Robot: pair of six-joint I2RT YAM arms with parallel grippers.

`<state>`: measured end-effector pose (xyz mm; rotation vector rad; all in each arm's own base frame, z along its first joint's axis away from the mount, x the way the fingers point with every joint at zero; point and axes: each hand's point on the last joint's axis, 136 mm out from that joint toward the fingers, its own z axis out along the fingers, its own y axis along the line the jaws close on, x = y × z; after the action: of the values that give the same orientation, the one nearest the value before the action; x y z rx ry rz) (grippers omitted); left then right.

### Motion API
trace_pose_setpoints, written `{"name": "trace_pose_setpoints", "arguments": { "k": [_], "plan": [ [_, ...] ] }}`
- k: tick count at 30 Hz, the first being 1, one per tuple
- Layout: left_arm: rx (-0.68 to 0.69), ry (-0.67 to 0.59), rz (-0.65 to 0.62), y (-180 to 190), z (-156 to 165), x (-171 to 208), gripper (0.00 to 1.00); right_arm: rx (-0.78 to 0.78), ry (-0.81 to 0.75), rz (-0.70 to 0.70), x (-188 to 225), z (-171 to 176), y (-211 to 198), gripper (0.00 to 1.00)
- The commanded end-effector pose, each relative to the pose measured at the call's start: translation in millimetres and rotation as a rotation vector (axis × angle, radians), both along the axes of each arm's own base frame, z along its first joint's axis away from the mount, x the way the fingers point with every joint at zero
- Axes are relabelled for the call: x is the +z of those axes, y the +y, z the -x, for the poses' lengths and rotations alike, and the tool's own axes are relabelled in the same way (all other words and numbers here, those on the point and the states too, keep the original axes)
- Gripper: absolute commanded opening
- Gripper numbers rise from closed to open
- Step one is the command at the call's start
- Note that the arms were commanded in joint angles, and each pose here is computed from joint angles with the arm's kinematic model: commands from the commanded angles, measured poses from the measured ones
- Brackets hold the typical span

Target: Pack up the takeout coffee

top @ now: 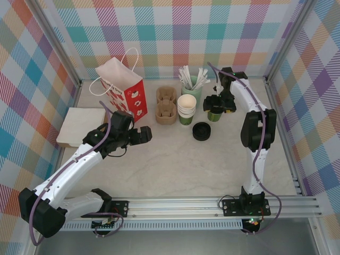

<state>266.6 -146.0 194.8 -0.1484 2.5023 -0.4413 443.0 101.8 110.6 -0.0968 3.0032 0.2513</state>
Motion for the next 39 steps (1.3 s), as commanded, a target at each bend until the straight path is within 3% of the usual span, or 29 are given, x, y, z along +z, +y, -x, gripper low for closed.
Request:
{"name": "trace_pose_setpoints", "arguments": {
  "k": [1,10,18,27,39],
  "plan": [
    [0.027,-0.029,0.021,5.1,-0.7,16.8,1.0,0.006,-0.032,-0.027,28.8,13.9,0.1,1.0],
    [0.048,-0.051,0.041,8.8,-2.6,30.7,1.0,-0.013,-0.131,-0.031,70.8,52.8,-9.3,1.0],
    [0.078,-0.088,0.056,18.6,-3.3,50.8,1.0,-0.041,-0.275,-0.059,104.4,115.9,-20.9,1.0],
    [0.115,-0.125,0.049,26.5,-6.8,71.9,1.0,-0.074,-0.397,-0.151,106.4,185.5,-23.9,1.0],
    [0.204,-0.15,0.042,46.0,-15.8,94.3,1.0,-0.13,-0.557,-0.235,99.6,209.8,-25.4,1.0]
  ]
}}
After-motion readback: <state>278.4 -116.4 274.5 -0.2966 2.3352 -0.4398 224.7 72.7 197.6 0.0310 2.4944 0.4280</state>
